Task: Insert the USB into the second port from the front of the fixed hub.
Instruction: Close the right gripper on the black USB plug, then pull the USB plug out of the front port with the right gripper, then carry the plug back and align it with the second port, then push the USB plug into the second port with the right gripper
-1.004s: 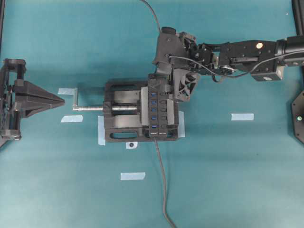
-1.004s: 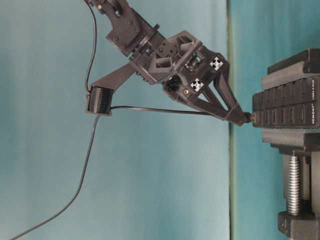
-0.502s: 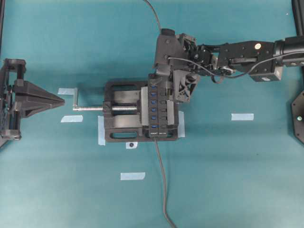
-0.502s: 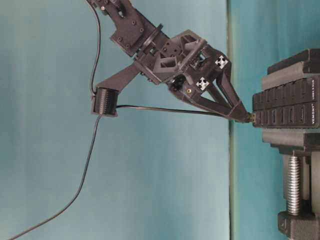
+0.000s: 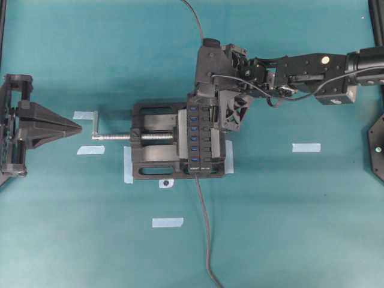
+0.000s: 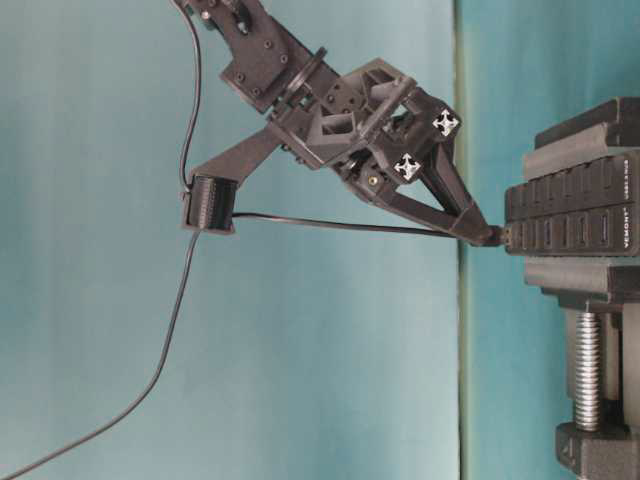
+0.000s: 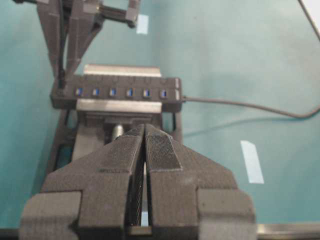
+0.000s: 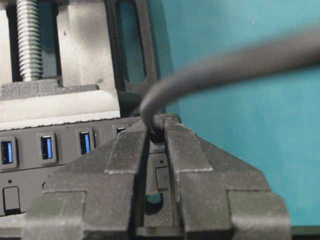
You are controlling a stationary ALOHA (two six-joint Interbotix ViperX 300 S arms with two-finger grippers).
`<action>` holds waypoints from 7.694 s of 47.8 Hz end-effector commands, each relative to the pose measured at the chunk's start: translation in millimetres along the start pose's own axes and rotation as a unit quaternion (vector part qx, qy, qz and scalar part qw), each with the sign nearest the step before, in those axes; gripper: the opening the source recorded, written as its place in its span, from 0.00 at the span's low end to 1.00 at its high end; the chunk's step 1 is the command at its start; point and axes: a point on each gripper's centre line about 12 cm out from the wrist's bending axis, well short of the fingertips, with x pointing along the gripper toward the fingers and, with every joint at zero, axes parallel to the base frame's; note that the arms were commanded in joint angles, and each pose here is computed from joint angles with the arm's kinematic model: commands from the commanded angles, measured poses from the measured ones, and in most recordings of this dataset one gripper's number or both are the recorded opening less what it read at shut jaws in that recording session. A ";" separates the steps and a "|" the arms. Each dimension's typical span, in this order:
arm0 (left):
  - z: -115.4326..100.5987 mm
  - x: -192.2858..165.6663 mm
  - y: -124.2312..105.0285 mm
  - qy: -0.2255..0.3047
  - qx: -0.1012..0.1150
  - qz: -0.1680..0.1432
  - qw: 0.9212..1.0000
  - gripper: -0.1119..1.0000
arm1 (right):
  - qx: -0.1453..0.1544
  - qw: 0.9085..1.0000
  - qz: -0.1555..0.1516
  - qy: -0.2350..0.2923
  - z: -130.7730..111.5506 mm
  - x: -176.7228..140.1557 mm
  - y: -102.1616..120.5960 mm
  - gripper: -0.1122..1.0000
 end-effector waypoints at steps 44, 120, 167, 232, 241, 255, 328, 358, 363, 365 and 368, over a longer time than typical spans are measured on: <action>11.7 1.2 -0.2 -0.014 -0.001 0.000 1.000 0.10 | 0.002 0.998 -0.003 -0.057 35.7 -29.7 -0.1 0.18; 9.4 0.9 -0.1 -0.012 -0.002 0.000 1.000 0.10 | -0.013 0.998 0.062 -0.007 55.7 -59.4 63.2 0.18; 8.8 0.9 0.0 -0.011 -0.002 0.000 1.000 0.10 | -0.009 0.997 0.075 0.022 46.8 -50.1 80.1 0.18; 6.2 0.9 0.1 -0.008 -0.004 0.000 1.000 0.10 | 0.003 0.996 0.076 0.040 21.4 -25.4 87.0 0.18; 6.0 1.1 0.1 -0.007 -0.004 0.000 1.000 0.10 | 0.003 0.996 0.076 0.043 19.6 -23.8 87.2 0.18; 6.0 1.1 0.1 -0.007 -0.004 0.000 1.000 0.10 | 0.003 0.996 0.076 0.046 18.3 -22.4 87.4 0.18; 6.2 0.9 0.1 -0.008 -0.004 0.000 1.000 0.10 | 0.000 0.995 0.075 0.072 4.2 -14.0 88.3 0.18; 4.9 1.1 0.1 -0.006 -0.004 0.000 1.000 0.10 | -0.002 0.993 0.075 0.089 -2.7 -7.3 89.2 0.18; 4.9 0.9 0.1 -0.006 -0.004 0.000 1.000 0.10 | -0.003 0.993 0.074 0.096 -5.7 -4.6 89.5 0.17; 4.9 0.9 0.1 -0.006 -0.004 0.000 1.000 0.10 | -0.003 0.992 0.074 0.100 -7.5 -3.4 89.6 0.17; 4.9 0.9 0.1 -0.006 -0.004 0.000 1.000 0.10 | -0.005 0.992 0.074 0.106 -9.4 -1.9 90.4 0.17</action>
